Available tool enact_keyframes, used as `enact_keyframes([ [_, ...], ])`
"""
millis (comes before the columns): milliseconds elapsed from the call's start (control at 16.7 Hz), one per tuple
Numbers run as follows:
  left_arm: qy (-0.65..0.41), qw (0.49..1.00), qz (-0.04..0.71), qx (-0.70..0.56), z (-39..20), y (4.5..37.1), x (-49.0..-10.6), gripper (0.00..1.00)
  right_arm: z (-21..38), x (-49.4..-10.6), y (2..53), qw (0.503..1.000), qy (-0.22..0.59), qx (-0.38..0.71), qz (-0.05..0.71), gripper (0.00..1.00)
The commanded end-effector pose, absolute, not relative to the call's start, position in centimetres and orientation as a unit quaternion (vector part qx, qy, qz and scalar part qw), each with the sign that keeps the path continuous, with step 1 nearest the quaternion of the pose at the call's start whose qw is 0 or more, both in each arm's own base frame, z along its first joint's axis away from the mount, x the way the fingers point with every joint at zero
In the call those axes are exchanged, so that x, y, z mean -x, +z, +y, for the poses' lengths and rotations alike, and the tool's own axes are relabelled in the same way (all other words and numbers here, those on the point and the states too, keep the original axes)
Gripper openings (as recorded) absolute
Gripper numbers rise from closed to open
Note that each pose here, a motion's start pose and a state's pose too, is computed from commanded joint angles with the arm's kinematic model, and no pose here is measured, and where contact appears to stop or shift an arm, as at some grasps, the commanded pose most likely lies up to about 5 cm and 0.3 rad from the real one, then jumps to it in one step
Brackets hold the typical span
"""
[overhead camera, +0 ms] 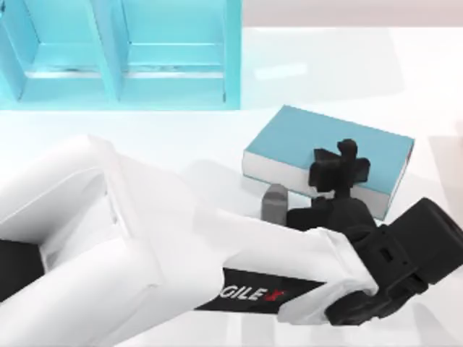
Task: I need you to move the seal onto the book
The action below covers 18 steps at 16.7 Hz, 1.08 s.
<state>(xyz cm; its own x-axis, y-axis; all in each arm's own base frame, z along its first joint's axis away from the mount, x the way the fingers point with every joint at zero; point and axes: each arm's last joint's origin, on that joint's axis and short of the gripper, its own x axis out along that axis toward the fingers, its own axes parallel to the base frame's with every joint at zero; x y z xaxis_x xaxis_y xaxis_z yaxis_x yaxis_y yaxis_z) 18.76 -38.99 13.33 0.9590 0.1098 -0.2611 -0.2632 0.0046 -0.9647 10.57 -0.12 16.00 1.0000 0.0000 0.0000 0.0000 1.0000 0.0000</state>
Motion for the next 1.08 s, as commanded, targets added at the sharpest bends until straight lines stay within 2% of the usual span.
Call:
enact_keyframes([
  [300,0.133,0.708,0.055,0.691,-38.9,13.1,-18.7,0.00,-0.1,-10.6,16.0,1.000,0.000,0.000,0.000,1.00],
  [660,0.134,0.708,0.056,0.691,-38.9,10.2,-18.7,0.00,-0.1,-10.6,16.0,1.000,0.000,0.000,0.000,1.00],
  [900,0.134,0.708,0.055,0.691,-38.9,10.1,-18.7,0.00,-0.1,-10.6,16.0,1.000,0.000,0.000,0.000,1.00],
  [1080,0.134,0.708,0.055,0.691,-38.9,10.1,-18.7,0.23,-0.1,-10.6,16.0,1.000,0.000,0.000,0.000,1.00],
])
